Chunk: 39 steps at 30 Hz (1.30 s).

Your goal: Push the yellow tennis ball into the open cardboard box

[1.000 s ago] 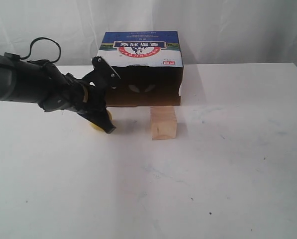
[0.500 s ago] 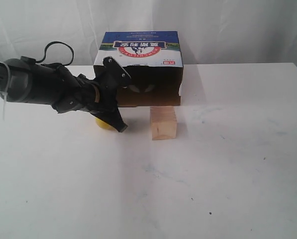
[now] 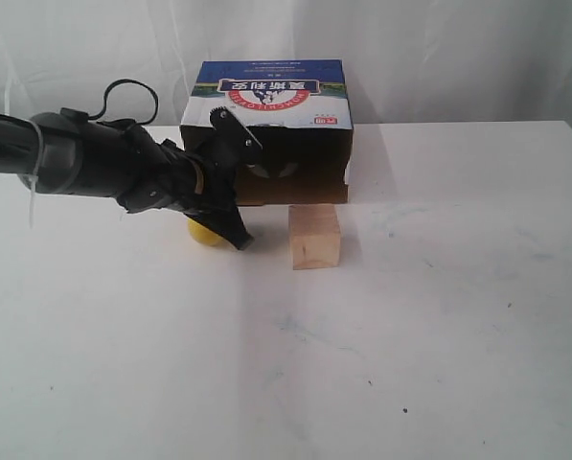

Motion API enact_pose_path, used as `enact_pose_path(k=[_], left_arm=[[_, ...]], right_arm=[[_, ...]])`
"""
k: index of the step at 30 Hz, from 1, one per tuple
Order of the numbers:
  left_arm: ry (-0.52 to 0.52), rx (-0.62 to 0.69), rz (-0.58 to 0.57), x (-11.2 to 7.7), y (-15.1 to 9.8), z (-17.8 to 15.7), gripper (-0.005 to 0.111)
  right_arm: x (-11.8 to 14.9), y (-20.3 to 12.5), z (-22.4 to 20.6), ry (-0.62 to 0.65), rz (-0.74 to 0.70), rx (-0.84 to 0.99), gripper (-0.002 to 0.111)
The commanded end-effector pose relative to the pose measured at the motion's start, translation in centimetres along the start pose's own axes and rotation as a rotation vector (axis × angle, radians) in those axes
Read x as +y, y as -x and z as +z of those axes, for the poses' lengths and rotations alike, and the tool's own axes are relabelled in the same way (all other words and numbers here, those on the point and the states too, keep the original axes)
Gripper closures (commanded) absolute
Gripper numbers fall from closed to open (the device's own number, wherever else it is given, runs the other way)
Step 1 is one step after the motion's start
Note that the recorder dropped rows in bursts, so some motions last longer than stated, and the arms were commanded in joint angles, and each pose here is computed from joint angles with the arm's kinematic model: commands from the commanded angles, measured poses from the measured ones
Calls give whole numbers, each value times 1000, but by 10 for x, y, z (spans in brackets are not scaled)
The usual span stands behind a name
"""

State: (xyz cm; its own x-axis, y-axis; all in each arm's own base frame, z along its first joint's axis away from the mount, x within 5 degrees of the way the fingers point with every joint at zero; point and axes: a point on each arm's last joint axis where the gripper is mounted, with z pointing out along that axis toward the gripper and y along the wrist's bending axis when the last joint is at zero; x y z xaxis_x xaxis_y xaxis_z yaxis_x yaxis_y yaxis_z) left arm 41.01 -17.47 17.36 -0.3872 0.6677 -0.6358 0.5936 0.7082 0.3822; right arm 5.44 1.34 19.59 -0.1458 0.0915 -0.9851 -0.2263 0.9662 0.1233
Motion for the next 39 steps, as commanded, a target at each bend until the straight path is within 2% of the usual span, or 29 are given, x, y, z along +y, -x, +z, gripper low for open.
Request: enact_pose_path(k=[1,5,8,11,17,20,23,26,28,30,32,33,34,35,36,37,39], left_arm=[[23,7,11,6,8,-16,107],[59,-23,26,15,22,-41,107],[87,2,52,19,23,-59,107],[90,73,43,18,10,-75,107],[60,183,45,8,-34,-93,107],[38,207,52,5,-54,-89,107],[27,192,36,10,-68,-77,107],[-6,206,71,11,-85,-49,107],[-27,179,82,10,-87,-25,107],[-34,147,104,3,-70,-15,107],[-7,78,130,3,-34,-21,107],[50,-16,127,16,6,-38,107],[79,-48,136,23,21,-48,107],[146,-75,168,38,45,-67,107],[166,-78,170,43,51,-73,107],[212,-103,168,57,62,-86,107],[263,-93,167,73,66,-96,107]], right_arm=[[0,-1,0,-3,3,-7,108],[0,-1,0,-3,3,-7,108],[0,-1,0,-3,3,-7,108],[0,-1,0,-3,3,-7,108],[0,-1,0,-3,3,-7,108],[0,-1,0,-3,3,-7,108],[0,-1,0,-3,3,-7,108],[0,-1,0,-3,3,-7,108],[0,-1,0,-3,3,-7,108],[0,-1,0,-3,3,-7,108],[0,-1,0,-3,3,-7,108],[0,-1,0,-3,3,-7,108],[0,-1,0,-3,3,-7,108],[0,-1,0,-3,3,-7,108],[0,-1,0,-3,3,-7,108],[0,-1,0,-3,3,-7,108],[0,-1,0,-3,3,-7,108]])
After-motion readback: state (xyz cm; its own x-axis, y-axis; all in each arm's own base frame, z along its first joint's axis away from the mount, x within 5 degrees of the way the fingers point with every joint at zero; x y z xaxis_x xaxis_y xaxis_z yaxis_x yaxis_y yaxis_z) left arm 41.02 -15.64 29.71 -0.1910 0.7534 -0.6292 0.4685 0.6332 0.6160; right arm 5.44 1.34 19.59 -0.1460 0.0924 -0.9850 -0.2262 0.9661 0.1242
